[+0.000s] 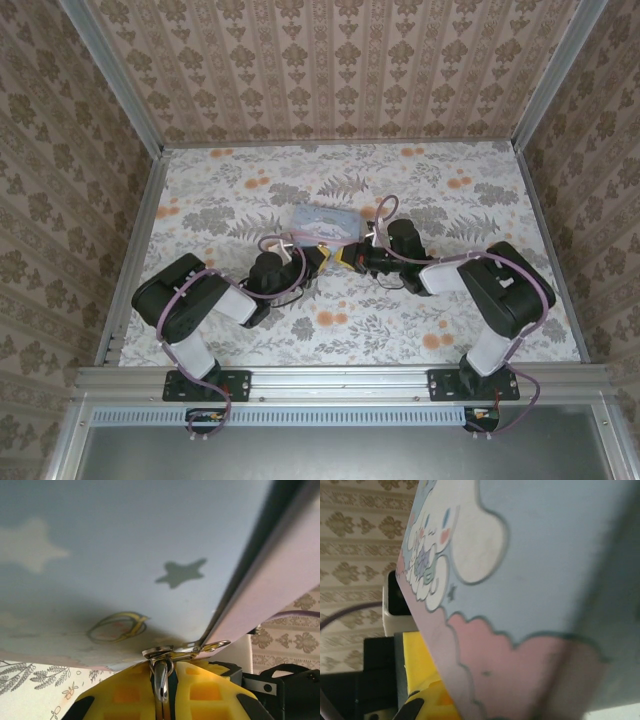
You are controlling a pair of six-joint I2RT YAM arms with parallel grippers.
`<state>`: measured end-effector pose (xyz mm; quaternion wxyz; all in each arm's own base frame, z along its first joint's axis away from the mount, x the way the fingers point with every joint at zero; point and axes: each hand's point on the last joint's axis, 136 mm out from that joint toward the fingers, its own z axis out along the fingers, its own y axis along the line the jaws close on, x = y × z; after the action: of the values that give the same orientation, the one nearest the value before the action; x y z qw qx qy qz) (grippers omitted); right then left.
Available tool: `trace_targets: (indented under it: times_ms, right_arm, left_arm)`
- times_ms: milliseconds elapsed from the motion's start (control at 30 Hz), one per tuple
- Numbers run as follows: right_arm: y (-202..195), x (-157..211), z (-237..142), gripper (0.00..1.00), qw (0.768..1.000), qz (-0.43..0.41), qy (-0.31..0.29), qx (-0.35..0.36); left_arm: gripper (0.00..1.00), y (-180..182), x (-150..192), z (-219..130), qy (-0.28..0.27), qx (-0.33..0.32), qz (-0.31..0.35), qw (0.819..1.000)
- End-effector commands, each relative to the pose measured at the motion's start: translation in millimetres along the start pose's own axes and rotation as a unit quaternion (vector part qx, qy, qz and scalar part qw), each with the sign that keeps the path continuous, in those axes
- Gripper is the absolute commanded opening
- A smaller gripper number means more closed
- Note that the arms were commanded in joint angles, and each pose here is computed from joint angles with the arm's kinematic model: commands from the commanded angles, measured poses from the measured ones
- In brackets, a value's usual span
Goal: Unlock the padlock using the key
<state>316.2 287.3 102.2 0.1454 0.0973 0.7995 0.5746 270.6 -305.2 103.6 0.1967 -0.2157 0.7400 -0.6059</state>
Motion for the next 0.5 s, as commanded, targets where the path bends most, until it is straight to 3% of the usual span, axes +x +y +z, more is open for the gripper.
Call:
trace_targets:
  times_ms: [0,267,467]
  right_arm:
    - [74,-36,0,0.0,0.989,-0.024,-0.061,-0.131]
    - [45,-24,4,0.0,0.991,-0.13,-0.022,-0.018]
    - [38,-23,-9,0.0,0.954,-0.292,-0.036,0.067]
  left_arm:
    - [0.0,-18,105,-15,0.223,0.041,0.02,0.974]
    - [0.0,-19,106,-16,0.227,0.044,0.024,0.973]
    - [0.0,-19,105,-16,0.226,0.044,0.024,0.973]
